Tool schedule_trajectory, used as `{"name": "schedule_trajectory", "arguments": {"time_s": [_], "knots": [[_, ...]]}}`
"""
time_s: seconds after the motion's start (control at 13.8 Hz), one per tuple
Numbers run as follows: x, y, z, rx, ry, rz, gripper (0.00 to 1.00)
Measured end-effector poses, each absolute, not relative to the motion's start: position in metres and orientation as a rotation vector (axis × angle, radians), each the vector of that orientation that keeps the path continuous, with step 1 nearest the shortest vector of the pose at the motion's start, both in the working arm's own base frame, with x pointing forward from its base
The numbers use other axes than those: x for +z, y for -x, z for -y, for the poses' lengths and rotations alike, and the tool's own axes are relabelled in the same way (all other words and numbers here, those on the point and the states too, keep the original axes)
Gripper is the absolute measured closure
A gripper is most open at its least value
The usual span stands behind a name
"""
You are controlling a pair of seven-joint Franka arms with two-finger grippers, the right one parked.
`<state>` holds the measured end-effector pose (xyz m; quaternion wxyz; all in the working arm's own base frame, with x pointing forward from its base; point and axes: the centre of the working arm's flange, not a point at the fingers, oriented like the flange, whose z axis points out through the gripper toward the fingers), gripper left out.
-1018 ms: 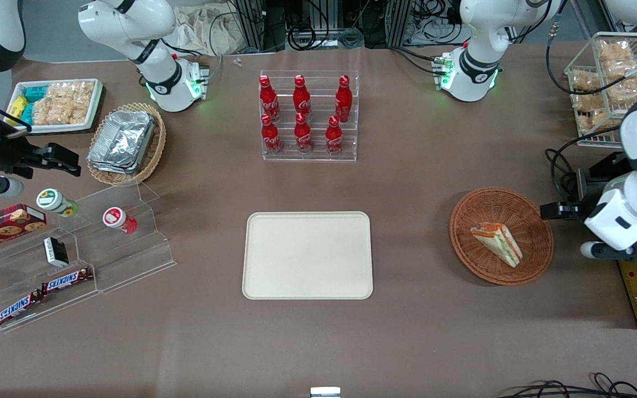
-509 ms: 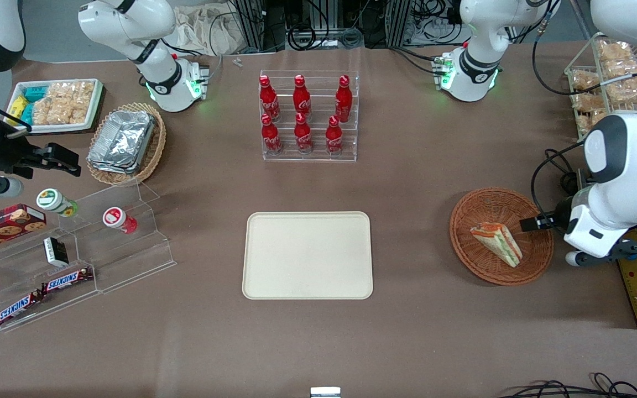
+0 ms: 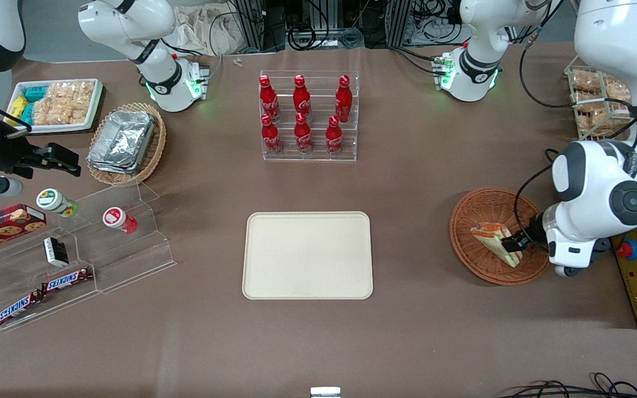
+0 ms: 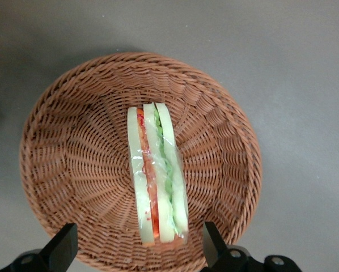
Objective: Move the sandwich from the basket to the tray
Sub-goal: 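Lower the open left gripper down onto the sandwich in the basket, then close the left gripper on the sandwich wedge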
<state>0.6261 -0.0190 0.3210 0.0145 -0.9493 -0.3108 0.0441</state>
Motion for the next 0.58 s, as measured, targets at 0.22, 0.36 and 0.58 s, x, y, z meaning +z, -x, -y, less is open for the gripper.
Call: {"name": "schedule_trajectory", "arguments": {"time_s": [0.22, 0.36, 0.58], "knots": [[0.302, -0.619, 0.02, 0.17, 2.944, 1.003, 0.0], [0.288, -0.614, 0.02, 0.159, 2.943, 1.019, 0.01], [0.269, -0.612, 0.02, 0.117, 2.926, 1.101, 0.01]]}}
